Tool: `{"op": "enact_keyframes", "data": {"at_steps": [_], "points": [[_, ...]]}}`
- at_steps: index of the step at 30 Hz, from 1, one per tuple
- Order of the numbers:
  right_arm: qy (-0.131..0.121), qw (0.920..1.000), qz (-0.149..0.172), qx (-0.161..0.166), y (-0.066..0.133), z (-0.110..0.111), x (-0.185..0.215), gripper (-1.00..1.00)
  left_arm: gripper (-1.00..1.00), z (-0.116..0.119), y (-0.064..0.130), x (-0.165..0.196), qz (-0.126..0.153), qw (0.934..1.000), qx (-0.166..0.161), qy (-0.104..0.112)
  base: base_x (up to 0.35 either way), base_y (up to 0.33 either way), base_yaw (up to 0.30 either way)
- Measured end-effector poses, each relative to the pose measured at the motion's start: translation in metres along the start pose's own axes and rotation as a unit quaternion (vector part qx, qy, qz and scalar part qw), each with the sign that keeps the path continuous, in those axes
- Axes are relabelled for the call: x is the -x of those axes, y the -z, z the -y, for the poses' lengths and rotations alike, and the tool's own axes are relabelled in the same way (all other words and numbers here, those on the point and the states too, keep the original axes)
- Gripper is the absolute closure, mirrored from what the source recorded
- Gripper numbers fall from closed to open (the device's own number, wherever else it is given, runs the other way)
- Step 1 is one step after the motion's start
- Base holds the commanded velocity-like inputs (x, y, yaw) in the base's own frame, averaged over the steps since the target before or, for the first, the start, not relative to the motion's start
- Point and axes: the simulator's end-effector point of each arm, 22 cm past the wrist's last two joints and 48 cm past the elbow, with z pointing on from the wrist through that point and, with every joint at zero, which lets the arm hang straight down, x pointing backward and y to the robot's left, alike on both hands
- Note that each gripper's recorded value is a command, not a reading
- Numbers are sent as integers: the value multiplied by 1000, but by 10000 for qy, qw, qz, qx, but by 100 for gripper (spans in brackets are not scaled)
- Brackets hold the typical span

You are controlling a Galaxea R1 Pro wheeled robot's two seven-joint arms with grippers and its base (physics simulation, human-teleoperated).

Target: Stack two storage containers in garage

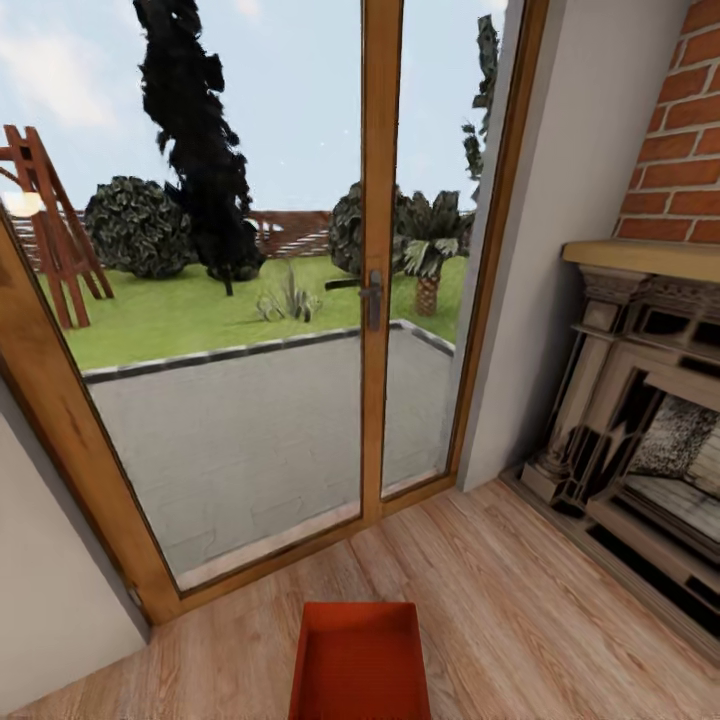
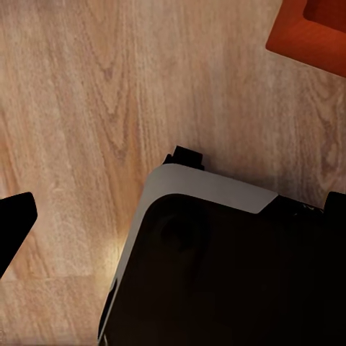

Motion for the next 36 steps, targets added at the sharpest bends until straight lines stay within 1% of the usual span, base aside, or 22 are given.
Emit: {"op": "enact_keyframes", "data": {"at_steps": [36], "points": [[19, 9996, -286, 32, 0, -3, -23, -100, -100, -7, -5, -23, -278, 9996, 89, -43, 0, 0, 0]]}}
